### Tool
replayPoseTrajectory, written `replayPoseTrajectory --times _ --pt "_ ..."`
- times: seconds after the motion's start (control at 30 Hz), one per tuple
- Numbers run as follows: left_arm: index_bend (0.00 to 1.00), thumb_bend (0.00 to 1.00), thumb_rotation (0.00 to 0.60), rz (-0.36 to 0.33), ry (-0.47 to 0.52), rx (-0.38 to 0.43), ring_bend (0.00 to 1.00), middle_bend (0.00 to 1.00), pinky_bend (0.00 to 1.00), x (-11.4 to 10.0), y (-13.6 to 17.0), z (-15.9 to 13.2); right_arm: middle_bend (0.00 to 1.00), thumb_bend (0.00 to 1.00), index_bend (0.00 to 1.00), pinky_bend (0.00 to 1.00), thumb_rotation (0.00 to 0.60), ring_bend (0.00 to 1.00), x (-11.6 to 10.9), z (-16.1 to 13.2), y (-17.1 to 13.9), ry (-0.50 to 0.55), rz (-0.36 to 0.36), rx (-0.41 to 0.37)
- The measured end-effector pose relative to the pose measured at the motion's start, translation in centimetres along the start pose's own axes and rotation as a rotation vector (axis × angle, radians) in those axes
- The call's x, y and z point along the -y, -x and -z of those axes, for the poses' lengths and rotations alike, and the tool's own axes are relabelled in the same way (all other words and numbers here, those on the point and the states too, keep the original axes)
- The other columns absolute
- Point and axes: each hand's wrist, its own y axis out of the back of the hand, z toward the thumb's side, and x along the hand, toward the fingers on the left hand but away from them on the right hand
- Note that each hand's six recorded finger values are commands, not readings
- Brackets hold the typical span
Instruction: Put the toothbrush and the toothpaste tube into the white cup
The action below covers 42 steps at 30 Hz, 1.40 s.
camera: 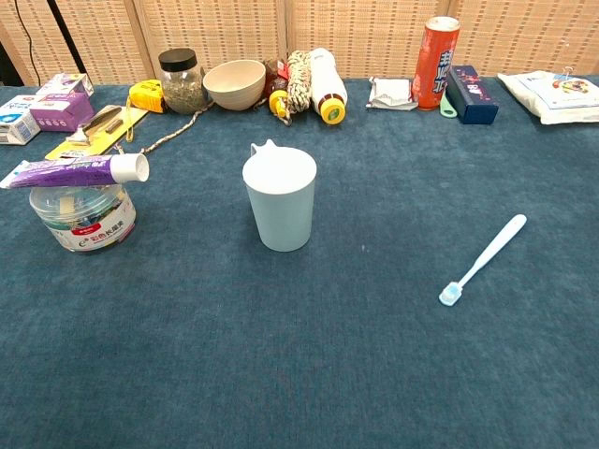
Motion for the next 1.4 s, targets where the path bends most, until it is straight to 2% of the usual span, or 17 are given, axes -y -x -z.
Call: replayPoseTrajectory --times 0.3,0.4,0.6,0.73,0.93,1.17,1.4 --pt "0.00 0.01 0.600 -0.005 -0.001 0.001 0.00 0.00 0.00 -0.1 0.2 0.0 0.00 0.02 0.00 0.00 0.600 0.00 0.5 -0.3 0.3 0.017 -0.028 -0.022" --pt "0.00 0.01 0.600 -0.007 0.004 0.005 0.00 0.00 0.00 -0.2 0.3 -0.1 0.00 0.02 0.01 0.00 0.600 0.00 1.3 -0.7 0.7 0.035 -0.073 -0.056" --pt "0.00 0.01 0.600 -0.007 0.007 0.007 0.00 0.00 0.00 -0.3 0.5 -0.1 0.00 0.03 0.08 0.00 0.600 0.00 2.8 -2.1 3.0 0.064 -0.214 -0.188" --pt "0.00 0.01 0.600 -0.004 0.004 0.012 0.00 0.00 0.00 -0.2 0.7 -0.3 0.00 0.03 0.10 0.00 0.600 0.00 3.3 -3.4 5.6 0.032 -0.281 -0.281" --pt "0.00 0.01 0.600 0.004 -0.014 0.028 0.00 0.00 0.00 0.0 1.3 -0.8 0.00 0.04 0.16 0.00 0.600 0.00 4.4 -5.5 8.6 -0.022 -0.345 -0.360" --pt "0.00 0.01 0.600 0.030 -0.046 0.055 0.00 0.00 0.00 0.7 2.1 -1.7 0.01 0.09 0.23 0.00 0.600 0.00 5.9 -7.4 11.4 -0.096 -0.383 -0.404" --pt "0.00 0.01 0.600 0.052 -0.068 0.062 0.00 0.00 0.00 1.3 2.2 -2.1 0.04 0.23 0.30 0.00 0.600 0.00 7.7 -8.4 13.0 -0.159 -0.419 -0.422"
